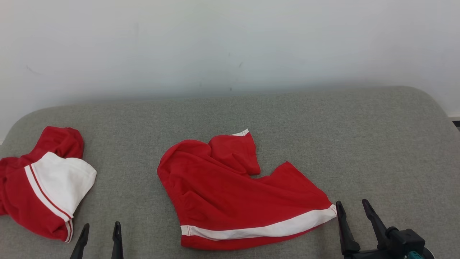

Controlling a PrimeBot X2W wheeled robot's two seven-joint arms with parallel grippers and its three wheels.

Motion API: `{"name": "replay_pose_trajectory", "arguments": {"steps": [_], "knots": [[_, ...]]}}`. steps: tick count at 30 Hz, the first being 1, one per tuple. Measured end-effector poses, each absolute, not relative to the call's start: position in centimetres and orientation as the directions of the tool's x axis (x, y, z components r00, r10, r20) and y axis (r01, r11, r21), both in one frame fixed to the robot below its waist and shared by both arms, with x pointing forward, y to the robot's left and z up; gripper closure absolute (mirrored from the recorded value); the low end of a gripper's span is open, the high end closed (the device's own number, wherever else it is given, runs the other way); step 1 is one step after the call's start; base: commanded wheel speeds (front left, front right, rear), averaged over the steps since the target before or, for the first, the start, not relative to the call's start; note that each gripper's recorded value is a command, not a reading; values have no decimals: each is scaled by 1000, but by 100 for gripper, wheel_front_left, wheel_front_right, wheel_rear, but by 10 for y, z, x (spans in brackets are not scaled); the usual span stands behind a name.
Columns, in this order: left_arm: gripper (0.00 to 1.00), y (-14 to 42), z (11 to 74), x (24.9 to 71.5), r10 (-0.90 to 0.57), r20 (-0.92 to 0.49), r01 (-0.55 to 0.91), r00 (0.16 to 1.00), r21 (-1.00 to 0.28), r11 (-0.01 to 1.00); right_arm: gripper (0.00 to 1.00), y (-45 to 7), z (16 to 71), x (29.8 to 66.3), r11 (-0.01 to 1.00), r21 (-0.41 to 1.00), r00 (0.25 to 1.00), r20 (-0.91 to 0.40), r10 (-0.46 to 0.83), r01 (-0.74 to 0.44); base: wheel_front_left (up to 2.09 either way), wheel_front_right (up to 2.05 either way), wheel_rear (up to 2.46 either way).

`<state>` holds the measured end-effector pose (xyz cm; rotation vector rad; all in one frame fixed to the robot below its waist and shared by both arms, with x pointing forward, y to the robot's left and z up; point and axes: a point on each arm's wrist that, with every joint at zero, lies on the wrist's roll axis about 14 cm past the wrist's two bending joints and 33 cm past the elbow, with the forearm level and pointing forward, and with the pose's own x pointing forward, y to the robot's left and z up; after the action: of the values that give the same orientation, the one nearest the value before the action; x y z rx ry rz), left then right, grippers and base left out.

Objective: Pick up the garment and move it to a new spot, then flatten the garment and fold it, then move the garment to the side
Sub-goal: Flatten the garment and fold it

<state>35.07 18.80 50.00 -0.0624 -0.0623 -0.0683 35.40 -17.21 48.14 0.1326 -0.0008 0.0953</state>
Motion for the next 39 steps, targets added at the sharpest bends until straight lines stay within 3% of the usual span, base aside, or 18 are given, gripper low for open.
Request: {"name": "replay_pose_trajectory", "arguments": {"steps": [12, 24, 39], "knots": [[0, 181, 497, 352, -80, 58, 85, 995, -90, 992, 0, -173, 478, 354, 987, 131, 996, -5, 92, -90, 0, 0, 0], [0, 98, 456, 349, -348, -75, 334, 935, -156, 930, 0, -186, 451, 363, 994, 62, 988, -117, 101, -94, 0, 0, 0], [0, 76, 420, 366, -427, -198, 385, 882, -218, 897, 0, -193, 411, 374, 994, 41, 956, -270, 112, -105, 0, 0, 0]]}}
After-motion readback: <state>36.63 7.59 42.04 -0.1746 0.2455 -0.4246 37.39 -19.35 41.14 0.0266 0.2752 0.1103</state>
